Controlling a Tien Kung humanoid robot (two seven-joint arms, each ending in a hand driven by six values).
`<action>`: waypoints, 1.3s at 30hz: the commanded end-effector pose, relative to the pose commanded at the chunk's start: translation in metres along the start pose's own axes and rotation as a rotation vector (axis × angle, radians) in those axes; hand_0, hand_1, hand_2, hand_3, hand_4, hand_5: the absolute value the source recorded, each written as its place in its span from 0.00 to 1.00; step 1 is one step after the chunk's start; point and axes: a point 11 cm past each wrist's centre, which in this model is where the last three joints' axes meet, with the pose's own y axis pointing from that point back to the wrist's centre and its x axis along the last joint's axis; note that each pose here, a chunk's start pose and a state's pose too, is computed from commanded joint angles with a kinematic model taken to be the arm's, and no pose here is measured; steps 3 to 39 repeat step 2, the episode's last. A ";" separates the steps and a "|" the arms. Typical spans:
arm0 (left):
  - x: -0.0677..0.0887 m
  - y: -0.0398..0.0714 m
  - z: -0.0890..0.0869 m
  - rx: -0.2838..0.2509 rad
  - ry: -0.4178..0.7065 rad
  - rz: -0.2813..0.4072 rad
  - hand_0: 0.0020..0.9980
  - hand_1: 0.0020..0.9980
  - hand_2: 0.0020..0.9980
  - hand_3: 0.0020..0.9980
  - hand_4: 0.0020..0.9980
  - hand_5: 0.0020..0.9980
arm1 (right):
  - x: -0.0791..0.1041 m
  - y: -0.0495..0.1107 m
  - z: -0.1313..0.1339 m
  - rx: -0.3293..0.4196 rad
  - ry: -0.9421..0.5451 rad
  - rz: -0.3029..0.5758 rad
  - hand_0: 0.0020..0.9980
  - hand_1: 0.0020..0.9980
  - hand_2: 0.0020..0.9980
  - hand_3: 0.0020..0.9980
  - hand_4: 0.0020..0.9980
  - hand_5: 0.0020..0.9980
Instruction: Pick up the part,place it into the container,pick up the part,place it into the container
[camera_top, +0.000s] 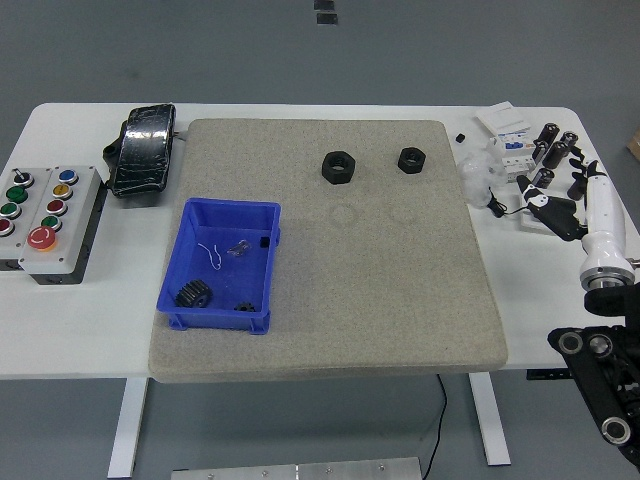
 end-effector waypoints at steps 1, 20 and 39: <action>0.001 0.000 0.001 -0.002 -0.001 0.001 0.66 0.57 0.55 0.62 0.69 0.42 | 0.001 0.000 -0.001 0.004 0.016 0.000 0.78 0.80 0.86 0.87 0.88 0.55; 0.002 0.000 0.002 -0.004 0.000 0.002 0.66 0.57 0.55 0.62 0.69 0.42 | 0.001 0.000 -0.001 0.006 0.025 -0.001 0.78 0.80 0.86 0.87 0.88 0.55; 0.002 0.000 0.002 -0.004 0.000 0.002 0.66 0.57 0.55 0.62 0.69 0.42 | 0.001 0.000 -0.001 0.006 0.025 -0.001 0.78 0.80 0.86 0.87 0.88 0.55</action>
